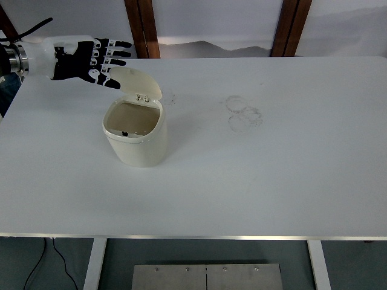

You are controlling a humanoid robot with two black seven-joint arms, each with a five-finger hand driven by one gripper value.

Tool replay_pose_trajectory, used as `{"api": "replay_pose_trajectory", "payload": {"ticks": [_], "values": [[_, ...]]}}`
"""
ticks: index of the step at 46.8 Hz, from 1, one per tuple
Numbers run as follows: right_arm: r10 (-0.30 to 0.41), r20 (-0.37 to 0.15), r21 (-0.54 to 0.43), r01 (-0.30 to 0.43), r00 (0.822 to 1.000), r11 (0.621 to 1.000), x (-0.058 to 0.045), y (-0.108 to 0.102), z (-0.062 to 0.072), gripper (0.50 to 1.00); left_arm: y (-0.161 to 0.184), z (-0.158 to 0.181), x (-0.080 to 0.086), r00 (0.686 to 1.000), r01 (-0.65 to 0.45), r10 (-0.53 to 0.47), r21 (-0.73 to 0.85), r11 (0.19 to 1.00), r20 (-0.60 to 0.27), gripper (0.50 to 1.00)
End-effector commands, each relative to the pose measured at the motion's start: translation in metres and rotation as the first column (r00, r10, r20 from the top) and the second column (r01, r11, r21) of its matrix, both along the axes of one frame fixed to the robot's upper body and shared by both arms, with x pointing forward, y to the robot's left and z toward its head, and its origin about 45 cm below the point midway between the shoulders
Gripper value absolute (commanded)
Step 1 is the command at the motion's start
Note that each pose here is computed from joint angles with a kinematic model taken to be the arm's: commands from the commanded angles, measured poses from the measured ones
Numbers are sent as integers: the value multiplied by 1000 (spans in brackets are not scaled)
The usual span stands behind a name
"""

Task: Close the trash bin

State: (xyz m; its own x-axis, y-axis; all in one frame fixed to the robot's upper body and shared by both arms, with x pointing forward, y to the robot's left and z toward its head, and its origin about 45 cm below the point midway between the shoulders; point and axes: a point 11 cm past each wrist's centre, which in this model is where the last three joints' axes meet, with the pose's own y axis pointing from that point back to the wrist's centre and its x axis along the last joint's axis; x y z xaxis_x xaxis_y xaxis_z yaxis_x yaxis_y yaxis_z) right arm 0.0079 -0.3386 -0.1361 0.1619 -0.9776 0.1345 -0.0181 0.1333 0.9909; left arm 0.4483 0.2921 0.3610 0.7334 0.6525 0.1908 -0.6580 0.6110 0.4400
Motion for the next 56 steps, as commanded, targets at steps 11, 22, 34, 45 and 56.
{"api": "replay_pose_trajectory", "payload": {"ticks": [11, 22, 34, 45, 56], "values": [[0, -1, 0, 0, 1000, 1000, 1, 0, 0, 995, 5, -2, -22, 994, 113, -112, 95, 989, -19, 1000], [1, 0, 0, -1, 1000, 1000, 2, 0, 0, 995, 17, 2, -21, 991, 122, -131, 240, 963, 22, 1000], [1, 0, 0, -1, 1000, 1000, 2, 0, 0, 995, 17, 7, -18, 985, 136, -162, 335, 932, 52, 1000], [1, 0, 0, -1, 1000, 1000, 2, 0, 0, 995, 6, 9, -16, 981, 157, -186, 338, 928, 56, 1000], [1, 0, 0, -1, 1000, 1000, 2, 0, 0, 995, 8, 7, -16, 982, 157, -185, 349, 924, 49, 1000]]}}
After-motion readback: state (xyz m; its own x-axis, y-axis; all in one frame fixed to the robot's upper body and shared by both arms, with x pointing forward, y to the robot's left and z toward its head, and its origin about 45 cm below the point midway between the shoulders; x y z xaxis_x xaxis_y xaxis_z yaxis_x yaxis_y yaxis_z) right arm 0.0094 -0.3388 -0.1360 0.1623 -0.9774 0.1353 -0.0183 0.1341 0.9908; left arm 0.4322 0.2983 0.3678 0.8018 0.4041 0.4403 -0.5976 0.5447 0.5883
